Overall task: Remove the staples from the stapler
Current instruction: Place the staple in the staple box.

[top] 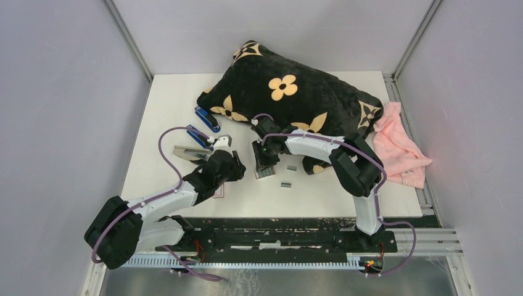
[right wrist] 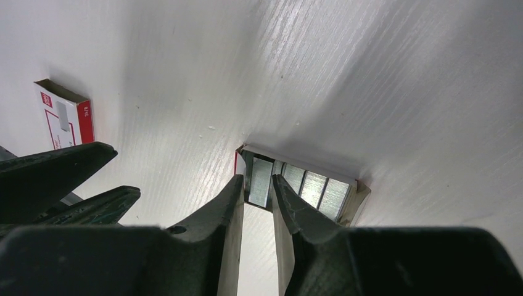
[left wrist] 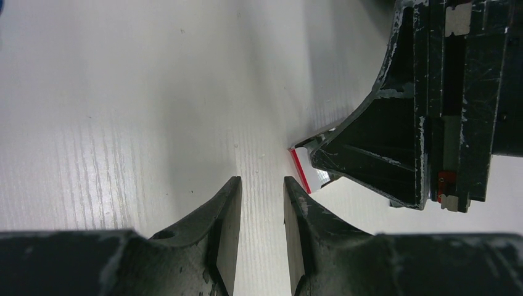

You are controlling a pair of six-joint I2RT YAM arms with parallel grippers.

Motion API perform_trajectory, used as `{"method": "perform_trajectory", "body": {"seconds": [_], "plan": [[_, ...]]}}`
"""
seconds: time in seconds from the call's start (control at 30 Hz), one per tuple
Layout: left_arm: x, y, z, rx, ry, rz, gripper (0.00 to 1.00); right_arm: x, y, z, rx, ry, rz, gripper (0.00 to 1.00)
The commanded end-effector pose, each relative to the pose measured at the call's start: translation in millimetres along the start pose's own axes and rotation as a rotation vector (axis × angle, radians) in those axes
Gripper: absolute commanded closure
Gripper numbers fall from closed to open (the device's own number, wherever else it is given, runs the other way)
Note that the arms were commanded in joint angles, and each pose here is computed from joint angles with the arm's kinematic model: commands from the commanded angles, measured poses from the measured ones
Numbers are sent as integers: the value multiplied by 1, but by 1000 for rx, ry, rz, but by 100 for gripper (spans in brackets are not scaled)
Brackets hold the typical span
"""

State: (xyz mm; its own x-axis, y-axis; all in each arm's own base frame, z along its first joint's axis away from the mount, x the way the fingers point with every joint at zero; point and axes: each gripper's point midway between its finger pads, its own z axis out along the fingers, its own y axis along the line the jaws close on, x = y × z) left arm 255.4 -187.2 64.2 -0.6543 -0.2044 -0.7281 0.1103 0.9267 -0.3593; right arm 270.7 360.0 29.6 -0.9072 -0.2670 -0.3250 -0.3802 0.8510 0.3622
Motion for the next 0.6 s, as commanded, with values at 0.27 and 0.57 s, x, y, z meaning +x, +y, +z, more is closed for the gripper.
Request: {"method": "perform_trajectory", "body": {"seconds": [0.27,0.57], "plan": [[-13,-9,-8,55,-45,26,62,-29,24,-35,-55,-94,-105,71],[-26,-55,-41,353,-119,3,59,-24,66,-129,-531,-106,-466,70]]}}
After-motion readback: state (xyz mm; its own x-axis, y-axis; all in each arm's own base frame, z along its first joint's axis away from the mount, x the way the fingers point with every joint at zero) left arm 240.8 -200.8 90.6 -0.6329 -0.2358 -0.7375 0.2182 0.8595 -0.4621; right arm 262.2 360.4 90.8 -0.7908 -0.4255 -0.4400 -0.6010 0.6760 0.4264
